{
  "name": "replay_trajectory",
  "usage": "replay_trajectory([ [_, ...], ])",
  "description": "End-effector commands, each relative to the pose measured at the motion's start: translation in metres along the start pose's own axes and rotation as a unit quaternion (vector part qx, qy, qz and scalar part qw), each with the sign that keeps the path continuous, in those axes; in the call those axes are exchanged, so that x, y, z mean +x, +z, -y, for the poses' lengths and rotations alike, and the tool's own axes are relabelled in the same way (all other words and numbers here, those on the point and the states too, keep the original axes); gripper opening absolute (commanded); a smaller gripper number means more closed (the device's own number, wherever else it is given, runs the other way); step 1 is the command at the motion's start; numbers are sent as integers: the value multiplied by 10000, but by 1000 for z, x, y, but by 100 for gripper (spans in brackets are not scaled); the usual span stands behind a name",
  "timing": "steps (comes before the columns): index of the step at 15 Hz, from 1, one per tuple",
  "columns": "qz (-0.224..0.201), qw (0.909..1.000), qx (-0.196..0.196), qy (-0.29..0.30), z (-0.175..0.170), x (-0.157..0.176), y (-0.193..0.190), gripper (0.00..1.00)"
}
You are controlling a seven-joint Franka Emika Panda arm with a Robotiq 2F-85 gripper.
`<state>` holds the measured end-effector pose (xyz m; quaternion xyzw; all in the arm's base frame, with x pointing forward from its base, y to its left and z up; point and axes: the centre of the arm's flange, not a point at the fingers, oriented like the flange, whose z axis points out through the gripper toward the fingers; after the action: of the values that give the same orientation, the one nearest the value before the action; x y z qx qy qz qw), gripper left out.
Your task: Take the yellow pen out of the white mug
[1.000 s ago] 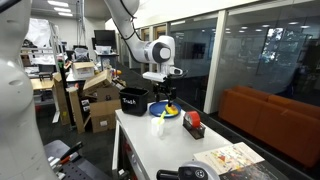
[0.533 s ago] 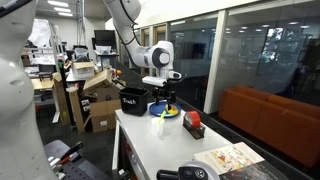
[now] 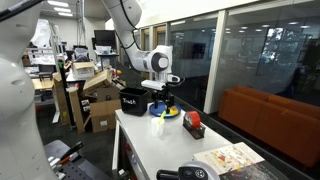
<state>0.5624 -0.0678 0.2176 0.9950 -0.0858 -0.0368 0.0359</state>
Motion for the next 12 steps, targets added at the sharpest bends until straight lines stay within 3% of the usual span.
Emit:
replay_trajectory([
  [1, -70, 10000, -18, 44, 1, 8, 10, 100],
  [12, -53, 10000, 27, 72, 1, 9, 24, 100],
])
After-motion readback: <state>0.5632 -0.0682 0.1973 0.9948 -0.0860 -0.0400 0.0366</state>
